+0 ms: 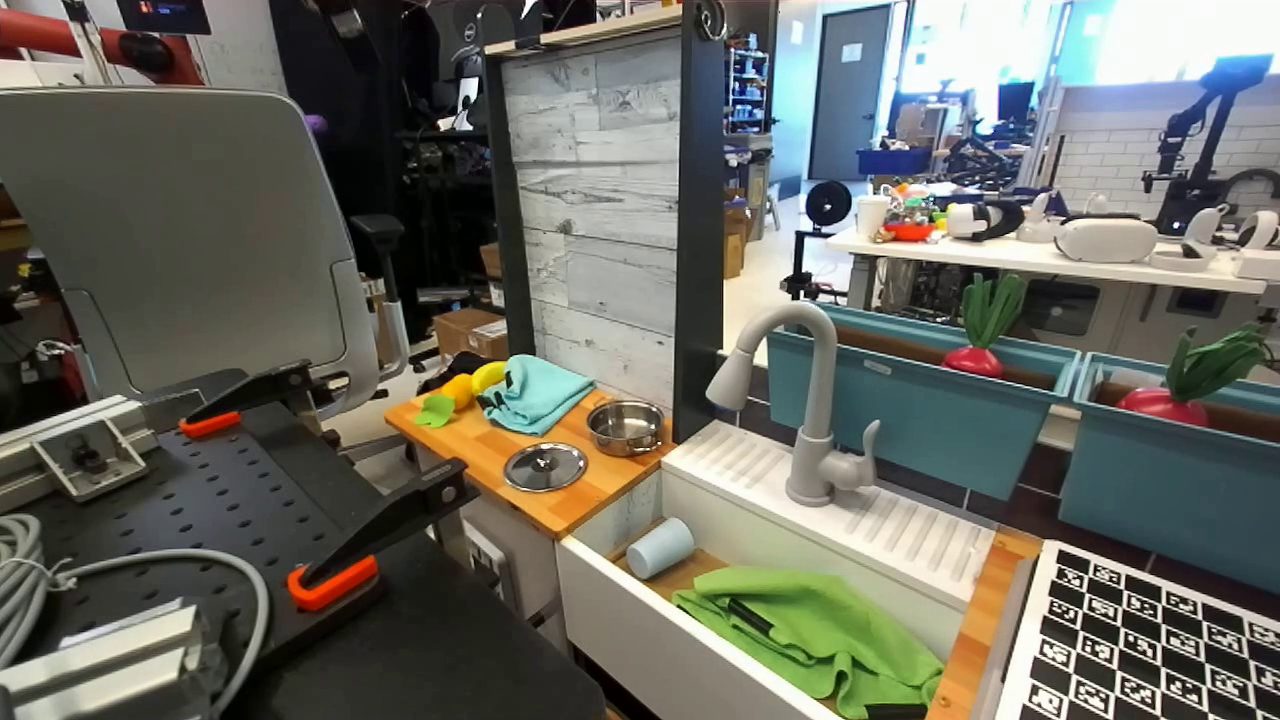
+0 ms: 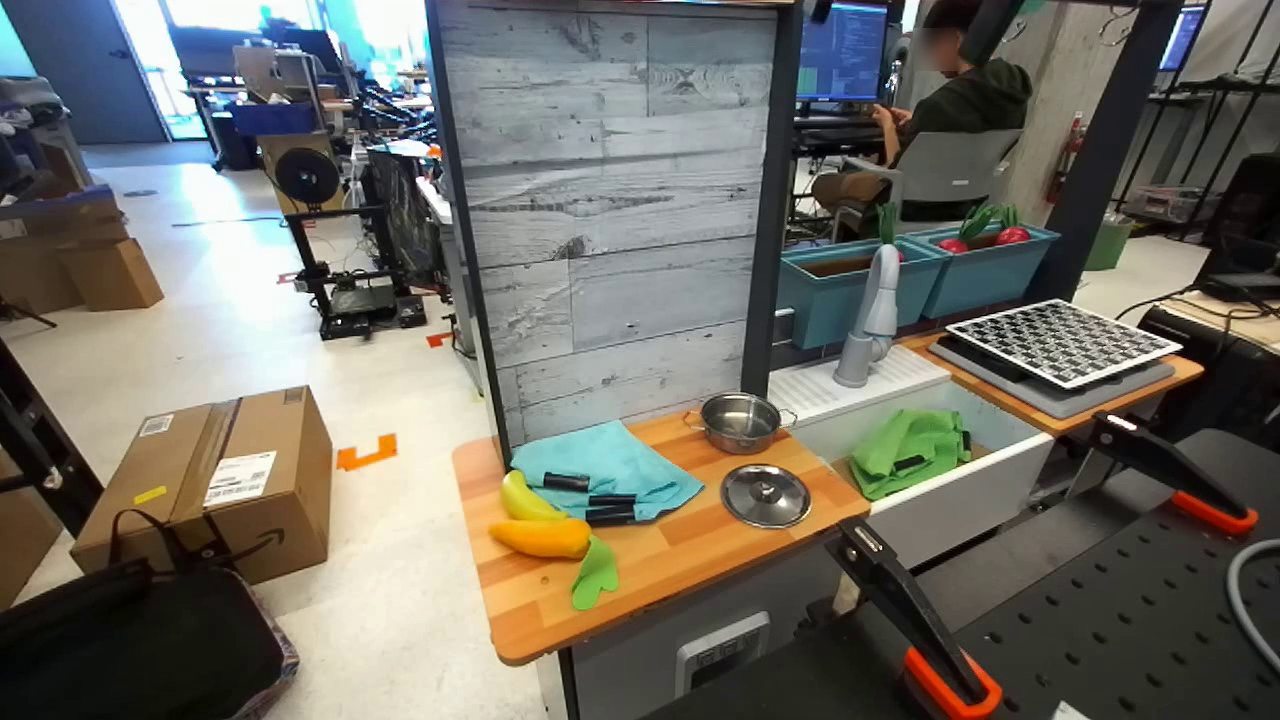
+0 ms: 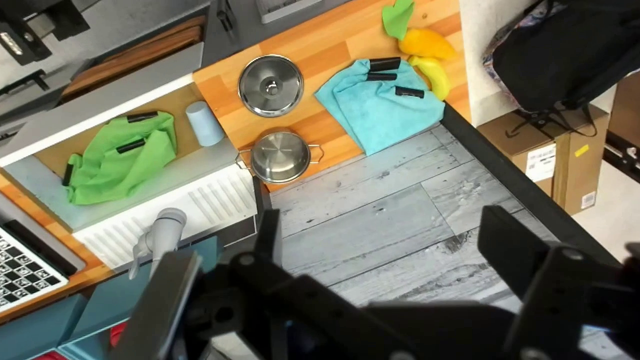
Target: Move the blue cloth forward
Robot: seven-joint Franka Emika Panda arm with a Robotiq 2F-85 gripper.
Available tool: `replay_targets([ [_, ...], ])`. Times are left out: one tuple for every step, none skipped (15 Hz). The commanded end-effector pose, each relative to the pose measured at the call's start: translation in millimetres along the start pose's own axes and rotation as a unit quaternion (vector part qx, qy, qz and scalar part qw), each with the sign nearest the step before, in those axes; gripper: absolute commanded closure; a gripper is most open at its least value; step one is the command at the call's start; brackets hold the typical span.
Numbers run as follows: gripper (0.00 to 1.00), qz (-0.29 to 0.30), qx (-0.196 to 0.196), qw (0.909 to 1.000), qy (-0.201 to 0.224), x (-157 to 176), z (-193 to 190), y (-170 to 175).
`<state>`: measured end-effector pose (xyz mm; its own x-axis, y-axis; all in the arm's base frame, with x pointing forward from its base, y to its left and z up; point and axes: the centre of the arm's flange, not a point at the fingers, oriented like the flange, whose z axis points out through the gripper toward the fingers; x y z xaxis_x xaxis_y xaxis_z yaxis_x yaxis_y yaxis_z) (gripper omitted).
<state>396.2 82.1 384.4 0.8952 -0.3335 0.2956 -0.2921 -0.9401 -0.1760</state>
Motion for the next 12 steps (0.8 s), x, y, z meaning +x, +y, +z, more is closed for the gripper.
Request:
replay_targets([
  [0.00,0.013,0.006,0.9996,-0.026,37.0,76.7,-10.2],
  [0.00,0.020,0.001,0.9992,-0.036,42.3,98.5,-12.9],
  [0.00,0.023,-0.002,0.9985,-0.049,46.7,114.8,-14.8],
  [0.00,0.024,-0.004,0.9977,-0.064,51.4,130.7,-18.2],
  [0.00,0.027,-0.005,0.9967,-0.077,56.2,146.7,-21.4],
  [0.00,0.029,-0.003,0.9956,-0.089,61.4,162.5,-25.8],
  [0.00,0.034,-0.004,0.9945,-0.098,66.5,179.0,-30.6],
  [0.00,0.040,-0.007,0.9935,-0.106,72.4,195.2,-35.9],
  [0.00,0.044,-0.009,0.9923,-0.115,77.9,212.4,-41.5],
  [0.00,0.049,-0.012,0.9914,-0.121,83.8,229.5,-46.7],
  [0.00,0.054,-0.012,0.9903,-0.128,89.3,248.2,-51.4],
  [0.00,0.059,-0.014,0.9896,-0.131,95.9,266.6,-57.2],
])
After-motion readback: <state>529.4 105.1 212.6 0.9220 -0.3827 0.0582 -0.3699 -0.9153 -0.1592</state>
